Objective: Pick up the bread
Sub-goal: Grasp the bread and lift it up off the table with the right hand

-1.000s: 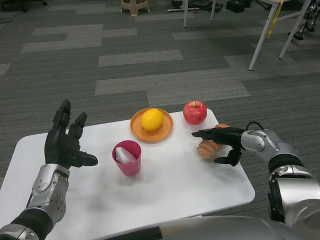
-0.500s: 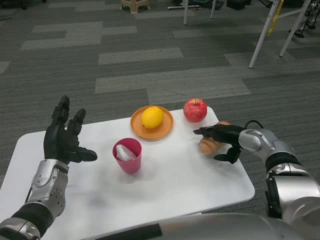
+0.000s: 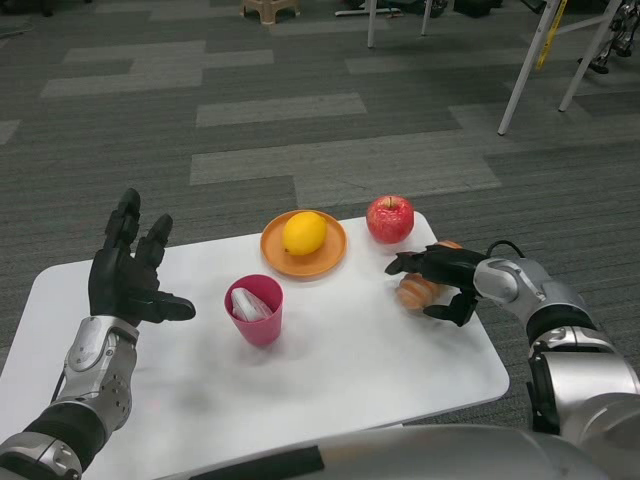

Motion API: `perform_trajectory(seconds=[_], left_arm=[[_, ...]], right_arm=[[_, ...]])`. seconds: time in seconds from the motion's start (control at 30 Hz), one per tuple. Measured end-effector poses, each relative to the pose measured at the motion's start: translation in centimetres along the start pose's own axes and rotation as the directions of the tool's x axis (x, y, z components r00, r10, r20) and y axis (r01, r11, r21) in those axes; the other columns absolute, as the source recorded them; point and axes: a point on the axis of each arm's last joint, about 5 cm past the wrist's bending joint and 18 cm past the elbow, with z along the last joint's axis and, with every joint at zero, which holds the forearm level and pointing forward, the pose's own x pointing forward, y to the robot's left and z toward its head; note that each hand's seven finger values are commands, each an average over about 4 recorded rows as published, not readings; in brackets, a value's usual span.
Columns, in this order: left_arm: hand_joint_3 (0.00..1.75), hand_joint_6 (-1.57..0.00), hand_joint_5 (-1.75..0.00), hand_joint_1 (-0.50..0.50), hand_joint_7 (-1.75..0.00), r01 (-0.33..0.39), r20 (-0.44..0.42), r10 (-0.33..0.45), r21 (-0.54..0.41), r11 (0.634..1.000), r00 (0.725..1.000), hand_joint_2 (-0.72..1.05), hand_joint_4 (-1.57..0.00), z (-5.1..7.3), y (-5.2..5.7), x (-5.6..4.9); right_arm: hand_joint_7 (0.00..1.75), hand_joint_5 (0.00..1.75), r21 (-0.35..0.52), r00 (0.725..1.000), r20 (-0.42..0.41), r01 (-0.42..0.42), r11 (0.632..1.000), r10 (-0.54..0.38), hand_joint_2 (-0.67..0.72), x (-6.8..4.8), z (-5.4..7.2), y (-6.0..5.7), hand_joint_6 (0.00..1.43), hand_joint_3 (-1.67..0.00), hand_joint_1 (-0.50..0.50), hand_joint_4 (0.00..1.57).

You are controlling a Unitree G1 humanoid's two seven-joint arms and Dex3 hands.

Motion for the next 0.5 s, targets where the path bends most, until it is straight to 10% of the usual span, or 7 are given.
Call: perform_trajectory(seconds=[0.5], left_arm=[[0.09, 0.0, -0.41, 0.5, 0.0, 0.002, -0.001, -0.002, 0.0, 1.0, 1.0, -0.46, 0.0, 0.0, 0.0, 0.0]], right_arm=[[1.15, 0.68, 0.114, 0.997, 0.074, 0.029, 0.993, -0.038, -0.32, -0.4, -0.1, 1.4, 0.14, -1.35, -0.38, 0.0]])
